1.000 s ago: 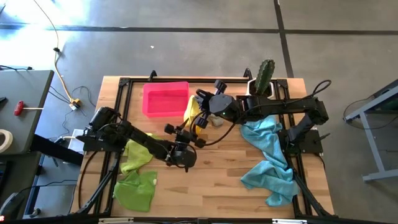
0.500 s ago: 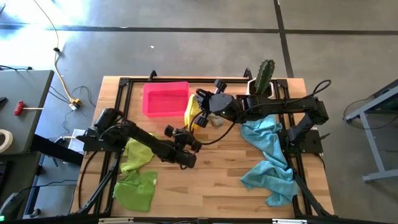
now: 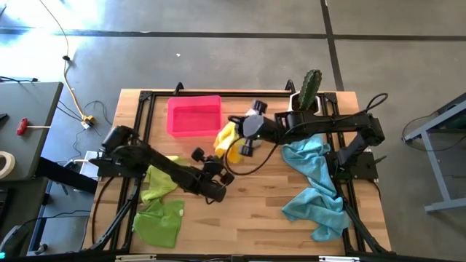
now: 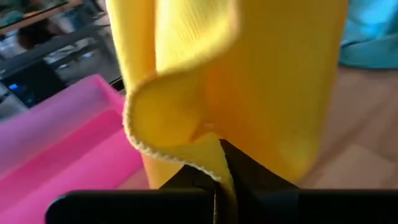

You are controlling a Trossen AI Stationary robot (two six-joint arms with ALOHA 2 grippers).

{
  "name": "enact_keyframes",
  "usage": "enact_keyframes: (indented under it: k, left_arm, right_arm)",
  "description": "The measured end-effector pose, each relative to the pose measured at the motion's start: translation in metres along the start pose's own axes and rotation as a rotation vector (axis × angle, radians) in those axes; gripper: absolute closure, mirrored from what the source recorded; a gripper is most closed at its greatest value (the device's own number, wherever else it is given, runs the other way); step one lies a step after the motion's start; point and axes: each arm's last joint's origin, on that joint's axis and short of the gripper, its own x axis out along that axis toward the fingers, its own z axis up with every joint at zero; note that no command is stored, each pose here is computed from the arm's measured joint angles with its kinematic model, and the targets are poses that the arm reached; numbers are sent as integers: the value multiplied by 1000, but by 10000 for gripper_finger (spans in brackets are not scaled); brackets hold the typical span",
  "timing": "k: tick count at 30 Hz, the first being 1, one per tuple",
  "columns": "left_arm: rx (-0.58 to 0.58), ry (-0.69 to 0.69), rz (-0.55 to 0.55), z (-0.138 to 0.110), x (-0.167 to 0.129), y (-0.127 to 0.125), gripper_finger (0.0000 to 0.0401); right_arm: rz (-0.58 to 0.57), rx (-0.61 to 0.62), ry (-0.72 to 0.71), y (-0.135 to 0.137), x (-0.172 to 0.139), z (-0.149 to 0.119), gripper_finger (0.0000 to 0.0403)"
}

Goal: Fold microfiber towels
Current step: Fold the yellow towel on the table

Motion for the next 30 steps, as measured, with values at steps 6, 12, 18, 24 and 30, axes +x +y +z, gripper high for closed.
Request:
enact_keyframes:
  k: [6,12,18,24,30]
  left_arm:
    - [176,53,-234,28,-42,14,399]
    - [264,56,-445,53,-77,36,400]
    - [262,42,-523,69,-101,65,401]
    - [240,86,-598,68,-107,65,401]
    - [312,198,-625,47,-100,49,401]
  right_arm:
    - [218,-85,124,26,-11,-16,403]
    - [253,-170,163,57,-31,-25,403]
    - [147,-163,198,74,-47,-35,403]
    - [49,-177,191,95,-39,-49,403]
    - [97,-166,201,123,3,-91,403]
